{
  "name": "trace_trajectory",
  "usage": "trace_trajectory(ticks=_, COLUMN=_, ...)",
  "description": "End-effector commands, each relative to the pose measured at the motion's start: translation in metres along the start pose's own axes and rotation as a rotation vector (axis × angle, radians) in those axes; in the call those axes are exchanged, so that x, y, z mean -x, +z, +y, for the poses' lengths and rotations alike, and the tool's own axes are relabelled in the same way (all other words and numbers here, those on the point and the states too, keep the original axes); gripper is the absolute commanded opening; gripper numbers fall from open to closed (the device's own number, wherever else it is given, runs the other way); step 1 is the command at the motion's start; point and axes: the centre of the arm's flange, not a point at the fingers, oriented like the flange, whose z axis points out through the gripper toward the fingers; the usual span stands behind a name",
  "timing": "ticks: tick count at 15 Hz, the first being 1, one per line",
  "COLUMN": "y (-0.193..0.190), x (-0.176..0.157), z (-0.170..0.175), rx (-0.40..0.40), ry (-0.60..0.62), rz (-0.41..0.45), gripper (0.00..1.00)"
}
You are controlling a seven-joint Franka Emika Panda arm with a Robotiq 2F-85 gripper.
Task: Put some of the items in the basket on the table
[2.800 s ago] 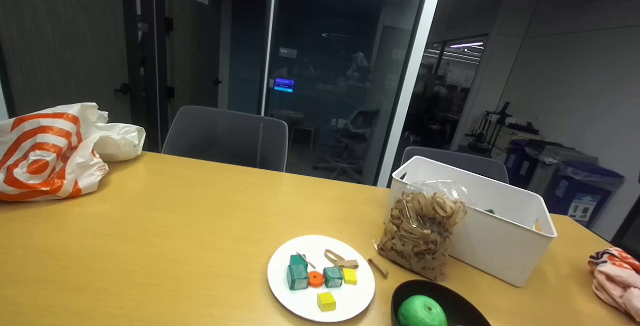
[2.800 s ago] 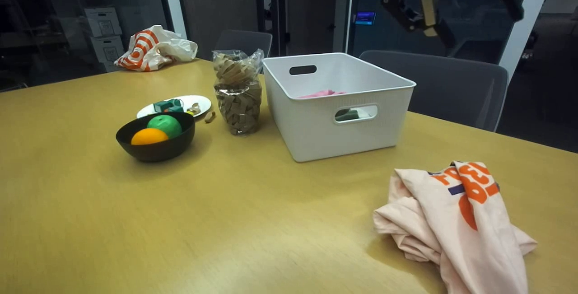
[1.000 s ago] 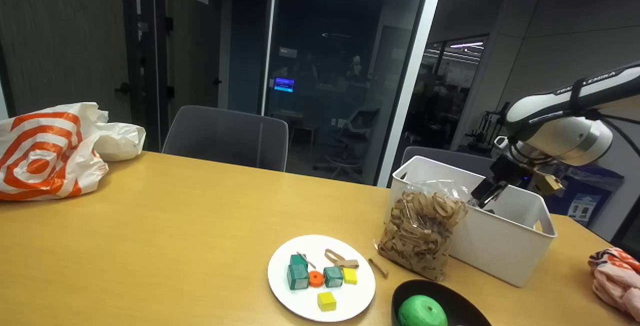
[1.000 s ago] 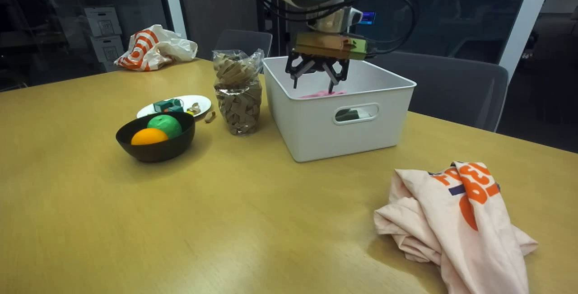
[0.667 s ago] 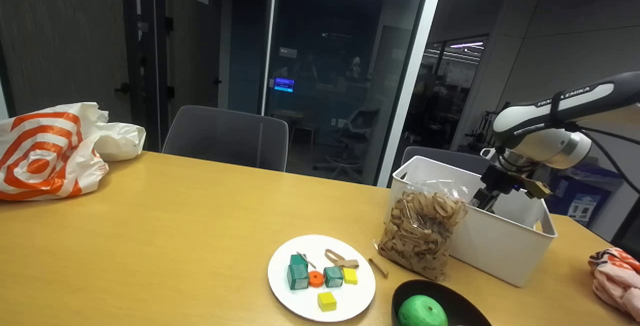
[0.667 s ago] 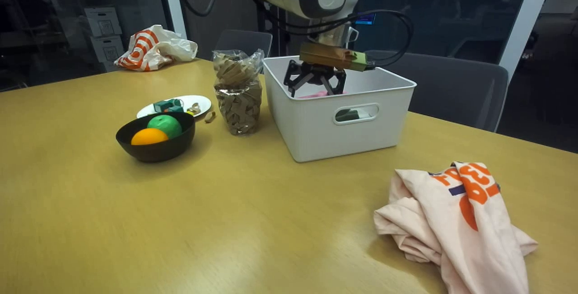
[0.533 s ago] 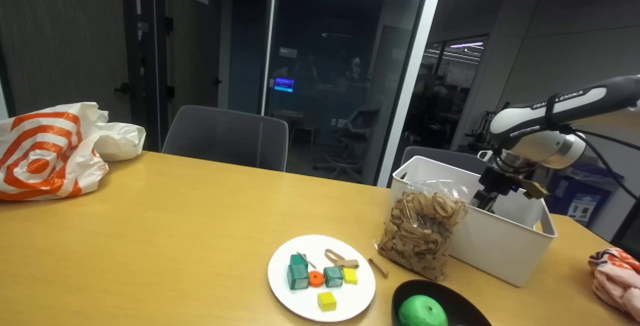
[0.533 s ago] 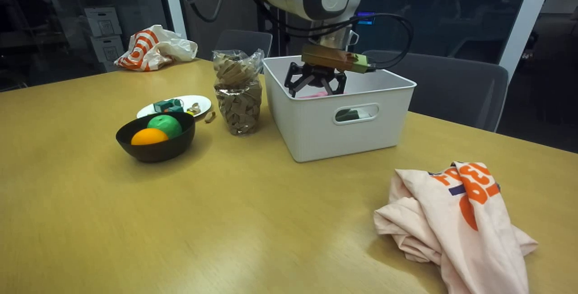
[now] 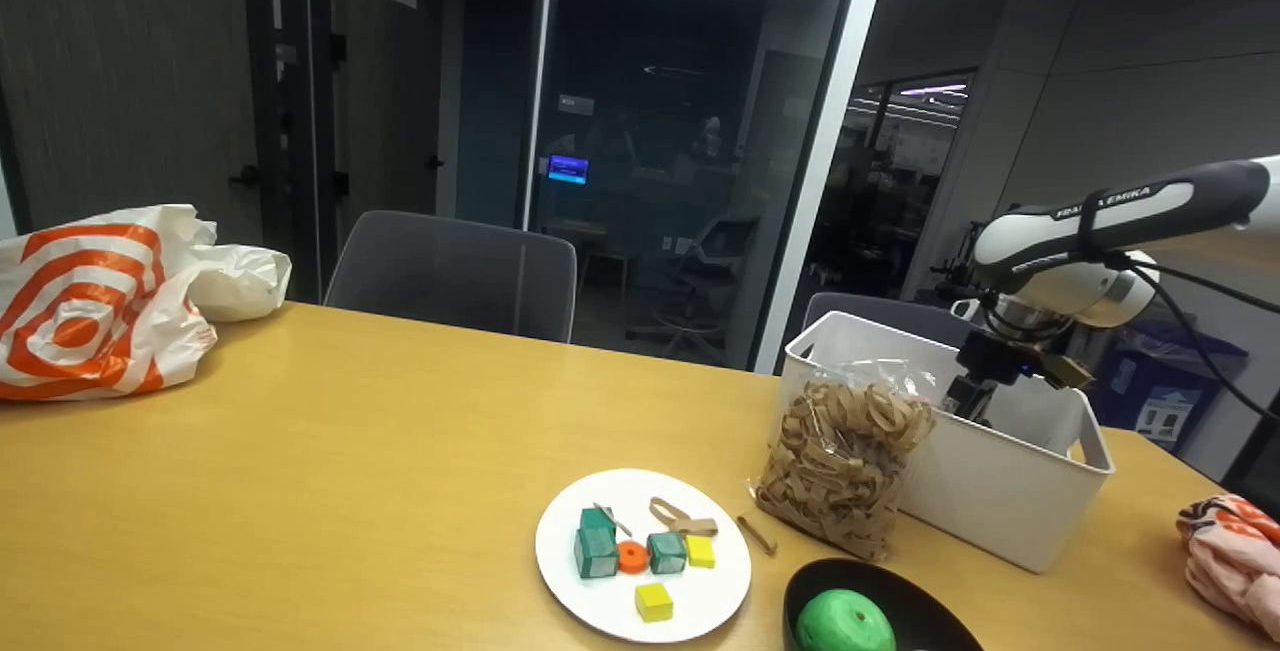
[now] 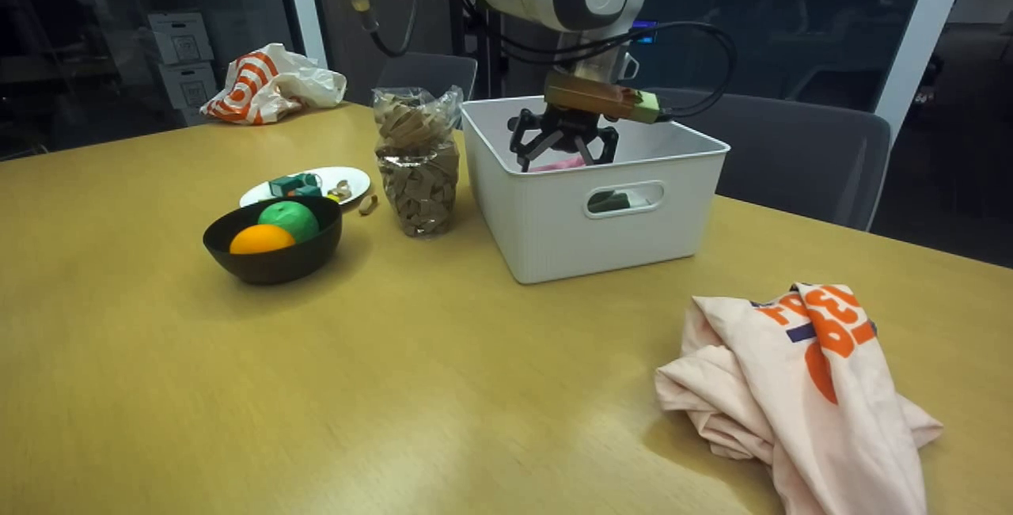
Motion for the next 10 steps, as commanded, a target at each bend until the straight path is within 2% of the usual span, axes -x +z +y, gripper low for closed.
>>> trace_trajectory(ticks=1, y=-0.008, x=-0.009, z=0.016, rx=0.022, ry=0.024, rz=-0.066, gripper=1.0)
trace_trajectory(ticks=5, y=-0.006, x=-0.004, z=0.031, rx=0.055, ry=0.083, rz=-0.132, gripper=1.0)
trace_trajectory(ticks=8, y=0.001, x=0.004, z=0.043, rx=0.023, ry=0.159, rz=-0.207, gripper=1.0)
trace_trajectory(ticks=9, y=0.003, x=0.008, z=0.045, rx=0.016, ry=0.168, rz=-0.22, gripper=1.0)
trace_trajectory(ticks=10, y=0.008, x=0.017, z=0.029, rx=0.019, ry=0.136, rz=-0.187, gripper=1.0)
